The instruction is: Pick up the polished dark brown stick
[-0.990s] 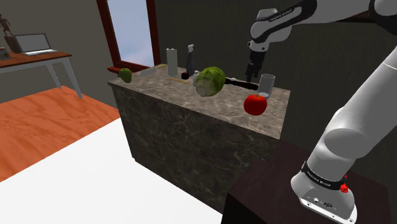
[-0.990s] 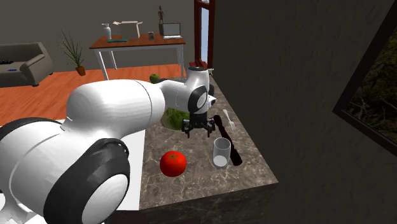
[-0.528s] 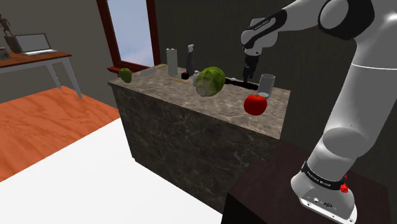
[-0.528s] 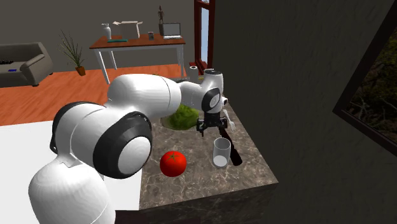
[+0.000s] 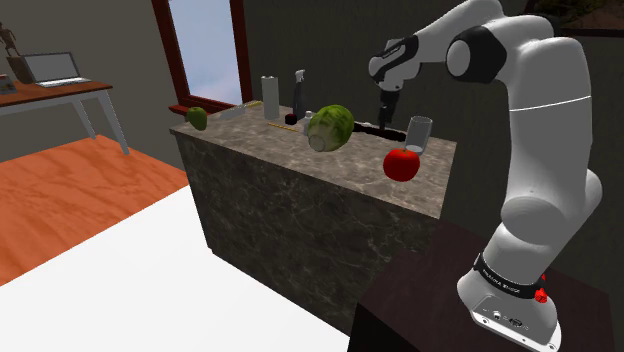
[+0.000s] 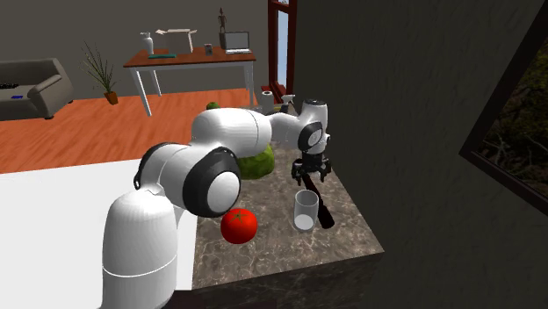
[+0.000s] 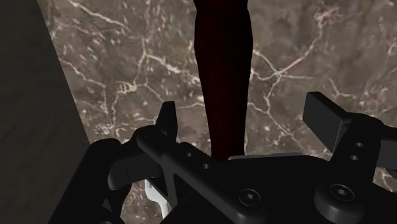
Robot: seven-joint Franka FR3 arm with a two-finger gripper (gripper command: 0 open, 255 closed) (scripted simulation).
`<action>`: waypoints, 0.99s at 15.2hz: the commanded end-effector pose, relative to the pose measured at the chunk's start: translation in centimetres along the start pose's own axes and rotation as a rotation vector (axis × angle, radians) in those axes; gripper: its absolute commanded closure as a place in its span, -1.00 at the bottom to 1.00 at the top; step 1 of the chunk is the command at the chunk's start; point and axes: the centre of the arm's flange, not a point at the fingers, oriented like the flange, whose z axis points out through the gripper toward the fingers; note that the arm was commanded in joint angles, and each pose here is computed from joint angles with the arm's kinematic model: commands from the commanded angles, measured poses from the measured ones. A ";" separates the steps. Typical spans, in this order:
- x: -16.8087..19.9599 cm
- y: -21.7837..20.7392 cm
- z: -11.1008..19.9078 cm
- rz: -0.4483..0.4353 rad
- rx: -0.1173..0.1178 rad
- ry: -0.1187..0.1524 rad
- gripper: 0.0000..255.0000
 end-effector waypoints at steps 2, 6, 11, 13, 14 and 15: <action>0.5 0.7 1.6 -0.008 -0.001 -0.001 -1.00; 0.6 0.6 3.7 -0.008 -0.001 -0.001 -1.00; 0.6 0.6 4.5 -0.008 -0.001 -0.002 1.00; 0.6 0.6 4.5 -0.008 -0.001 -0.002 1.00; 0.6 0.6 4.5 -0.008 -0.001 -0.002 1.00; 0.6 0.6 4.5 -0.008 -0.001 -0.002 1.00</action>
